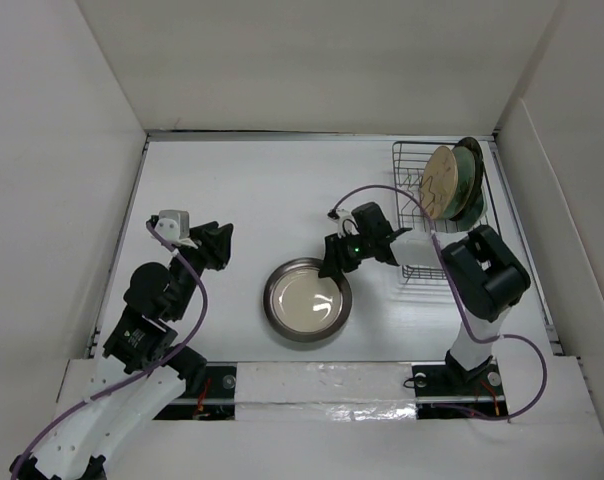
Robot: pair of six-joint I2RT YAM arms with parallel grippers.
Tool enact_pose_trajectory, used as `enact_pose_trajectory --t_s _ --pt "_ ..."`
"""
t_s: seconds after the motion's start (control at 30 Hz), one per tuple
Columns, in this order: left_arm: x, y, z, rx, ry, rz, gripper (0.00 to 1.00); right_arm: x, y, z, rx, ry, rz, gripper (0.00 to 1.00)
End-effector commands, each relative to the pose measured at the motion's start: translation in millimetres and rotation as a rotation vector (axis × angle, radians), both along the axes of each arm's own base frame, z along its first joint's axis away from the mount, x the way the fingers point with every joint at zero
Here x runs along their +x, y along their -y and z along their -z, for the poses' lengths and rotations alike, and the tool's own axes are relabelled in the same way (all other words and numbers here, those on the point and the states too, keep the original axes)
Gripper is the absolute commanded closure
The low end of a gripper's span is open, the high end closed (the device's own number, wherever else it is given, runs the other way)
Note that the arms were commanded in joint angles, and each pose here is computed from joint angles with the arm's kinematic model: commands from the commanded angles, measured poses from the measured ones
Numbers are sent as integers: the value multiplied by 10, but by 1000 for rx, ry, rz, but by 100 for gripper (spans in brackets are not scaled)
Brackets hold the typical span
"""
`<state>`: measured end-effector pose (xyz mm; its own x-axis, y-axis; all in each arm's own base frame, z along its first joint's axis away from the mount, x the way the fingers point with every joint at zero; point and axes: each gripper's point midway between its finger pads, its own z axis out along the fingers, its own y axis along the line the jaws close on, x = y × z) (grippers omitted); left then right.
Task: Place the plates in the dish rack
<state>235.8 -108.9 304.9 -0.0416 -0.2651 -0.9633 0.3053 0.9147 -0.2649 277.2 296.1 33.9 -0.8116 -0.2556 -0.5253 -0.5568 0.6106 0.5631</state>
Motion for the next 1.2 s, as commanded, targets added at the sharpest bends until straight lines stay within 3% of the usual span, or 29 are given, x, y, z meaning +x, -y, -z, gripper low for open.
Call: enact_pose_trajectory --t_s 0.0,0.07,0.1,0.27,0.3,0.43,0.57,0.63,0.87,1.0,1.17 --pt "-20 -31 -145 -37 46 -8 66 -421 -31 300 -9 -179 -65 55" --pt "-32 -29 -159 -39 50 -3 67 -420 -66 308 -12 -178 -73 57" --pt "-38 -40 -174 -41 55 -6 66 -401 -87 291 -2 -172 -71 66" --pt "-31 -42 -158 -36 51 -10 66 -364 -247 169 59 -172 -105 90" --pt "-38 -40 -173 -40 56 -7 66 -357 -323 96 85 -158 -117 100" --pt "-25 -54 -151 -36 49 -17 66 -217 -547 -418 218 -71 -120 100" --pt "-38 -47 -181 -43 61 -10 66 151 -668 -1213 297 167 -32 100" --pt "-37 -39 -156 -39 53 -7 66 421 -579 -1732 355 302 102 100" --pt "-72 -20 -189 -50 61 12 66 1313 724 -2944 350 668 707 100" --pt "-100 -35 -232 -61 79 14 66 1483 1639 -3274 149 860 1090 100" --pt "-126 -3 -251 -63 85 37 66 1464 2391 -3589 -73 1021 1353 100"
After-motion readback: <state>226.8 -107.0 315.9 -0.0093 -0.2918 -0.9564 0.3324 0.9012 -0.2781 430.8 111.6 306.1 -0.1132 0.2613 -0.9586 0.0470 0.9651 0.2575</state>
